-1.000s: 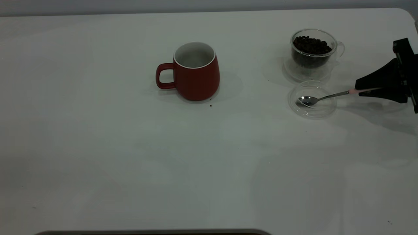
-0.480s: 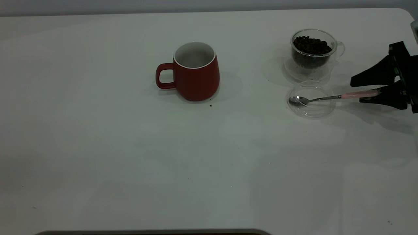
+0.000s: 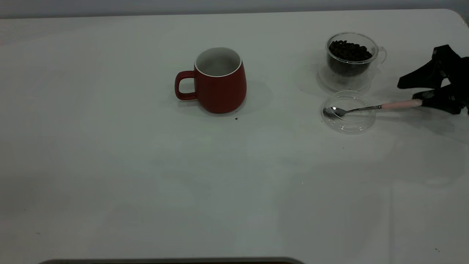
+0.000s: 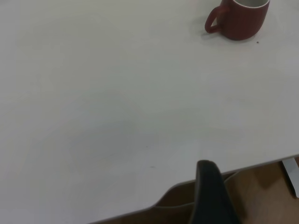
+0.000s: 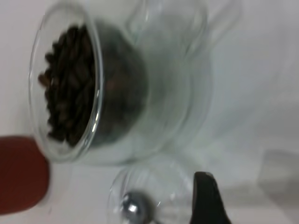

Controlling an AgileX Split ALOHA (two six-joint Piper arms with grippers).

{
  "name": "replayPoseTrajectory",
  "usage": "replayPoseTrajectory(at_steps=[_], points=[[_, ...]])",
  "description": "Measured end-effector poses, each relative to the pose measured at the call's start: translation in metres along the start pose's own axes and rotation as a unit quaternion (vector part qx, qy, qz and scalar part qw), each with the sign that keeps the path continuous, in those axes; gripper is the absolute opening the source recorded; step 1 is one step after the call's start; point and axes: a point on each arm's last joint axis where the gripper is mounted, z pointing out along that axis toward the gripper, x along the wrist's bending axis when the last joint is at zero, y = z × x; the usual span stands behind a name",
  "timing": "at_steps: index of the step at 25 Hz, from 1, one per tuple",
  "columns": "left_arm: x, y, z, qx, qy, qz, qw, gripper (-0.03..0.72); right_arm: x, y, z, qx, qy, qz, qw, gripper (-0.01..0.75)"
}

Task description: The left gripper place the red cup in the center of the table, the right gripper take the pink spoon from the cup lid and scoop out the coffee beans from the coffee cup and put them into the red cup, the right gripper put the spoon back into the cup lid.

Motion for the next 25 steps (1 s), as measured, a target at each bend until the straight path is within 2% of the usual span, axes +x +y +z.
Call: replayPoseTrajectory(at_steps=[5, 9, 11, 13, 14, 16, 17, 19, 22, 25], points=[[0.000, 0.000, 0.000, 0.000, 0.000, 0.000, 1.000, 0.505, 0.005, 0.013, -0.011, -0.021, -0.040, -0.051, 0.998, 0.515], [0.000, 0.000, 0.000, 0.000, 0.000, 0.000, 1.000, 0.505, 0.040, 0.037, -0.043, -0.067, -0.071, -0.060, 0.993, 0.515], [0.000, 0.000, 0.000, 0.000, 0.000, 0.000, 1.000, 0.505, 0.076, 0.049, -0.062, -0.094, -0.041, -0.048, 0.994, 0.515], [0.000, 0.000, 0.000, 0.000, 0.000, 0.000, 1.000, 0.505, 0.118, 0.051, -0.078, -0.084, 0.035, -0.051, 0.995, 0.515], [0.000, 0.000, 0.000, 0.000, 0.000, 0.000, 1.000, 0.505, 0.135, 0.046, -0.084, -0.056, 0.066, -0.062, 0.994, 0.515], [0.000, 0.000, 0.000, 0.000, 0.000, 0.000, 1.000, 0.505, 0.166, 0.026, -0.097, 0.047, 0.101, -0.114, 0.987, 0.515], [0.000, 0.000, 0.000, 0.000, 0.000, 0.000, 1.000, 0.505, 0.173, 0.015, -0.102, 0.096, 0.087, -0.133, 0.983, 0.515], [0.000, 0.000, 0.000, 0.000, 0.000, 0.000, 1.000, 0.505, 0.179, -0.004, -0.114, 0.191, -0.004, -0.162, 0.968, 0.515], [0.000, 0.000, 0.000, 0.000, 0.000, 0.000, 1.000, 0.505, 0.191, -0.018, -0.140, 0.229, -0.172, -0.185, 0.940, 0.515], [0.000, 0.000, 0.000, 0.000, 0.000, 0.000, 1.000, 0.505, 0.223, -0.036, -0.167, 0.232, -0.261, -0.225, 0.910, 0.515]])
